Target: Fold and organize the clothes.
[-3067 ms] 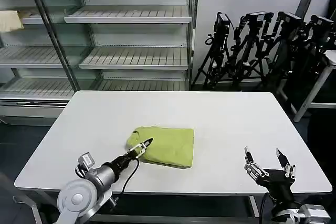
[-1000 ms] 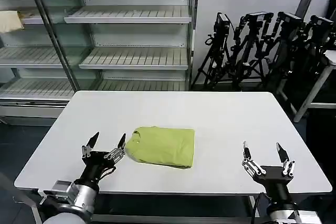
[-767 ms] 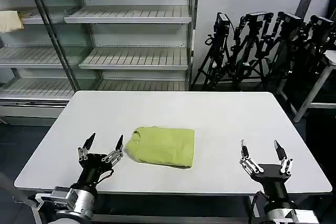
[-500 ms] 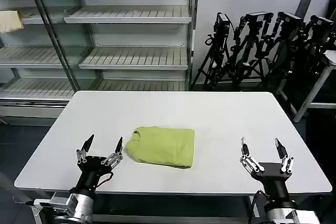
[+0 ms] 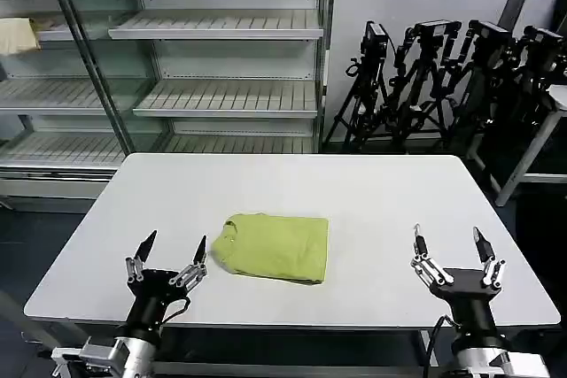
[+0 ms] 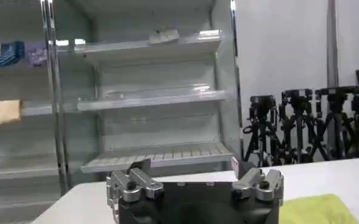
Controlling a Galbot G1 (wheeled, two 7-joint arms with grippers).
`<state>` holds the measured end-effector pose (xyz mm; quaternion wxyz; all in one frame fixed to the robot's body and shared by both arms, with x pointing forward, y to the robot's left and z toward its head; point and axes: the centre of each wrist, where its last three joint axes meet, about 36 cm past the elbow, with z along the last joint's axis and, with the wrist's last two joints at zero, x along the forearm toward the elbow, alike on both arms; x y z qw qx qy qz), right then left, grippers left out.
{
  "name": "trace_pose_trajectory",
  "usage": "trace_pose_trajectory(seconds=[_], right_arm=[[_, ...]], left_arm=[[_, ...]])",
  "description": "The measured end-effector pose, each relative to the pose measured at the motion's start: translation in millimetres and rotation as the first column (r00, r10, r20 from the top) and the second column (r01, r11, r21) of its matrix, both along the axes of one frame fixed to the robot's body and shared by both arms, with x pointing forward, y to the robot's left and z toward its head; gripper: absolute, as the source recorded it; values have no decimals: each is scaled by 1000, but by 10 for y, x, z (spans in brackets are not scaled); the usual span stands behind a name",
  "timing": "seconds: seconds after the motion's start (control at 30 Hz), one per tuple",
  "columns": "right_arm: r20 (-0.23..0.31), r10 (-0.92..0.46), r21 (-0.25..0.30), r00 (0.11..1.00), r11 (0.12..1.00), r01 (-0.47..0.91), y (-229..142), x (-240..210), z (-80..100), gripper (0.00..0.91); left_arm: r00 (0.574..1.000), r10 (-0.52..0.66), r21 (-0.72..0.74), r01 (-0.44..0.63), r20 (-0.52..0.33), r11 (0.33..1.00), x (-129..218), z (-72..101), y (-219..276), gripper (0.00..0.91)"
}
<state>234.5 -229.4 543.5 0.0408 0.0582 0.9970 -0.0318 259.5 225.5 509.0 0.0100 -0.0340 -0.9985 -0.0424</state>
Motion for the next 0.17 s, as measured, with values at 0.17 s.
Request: trace_pose_trajectory(seconds=[0.17], right_arm=[[3,-13,-3,1000,1000,13,-15,12,12,907]], left_arm=[[1000,-2,0,2,1,1000,-35,4,-2,907]])
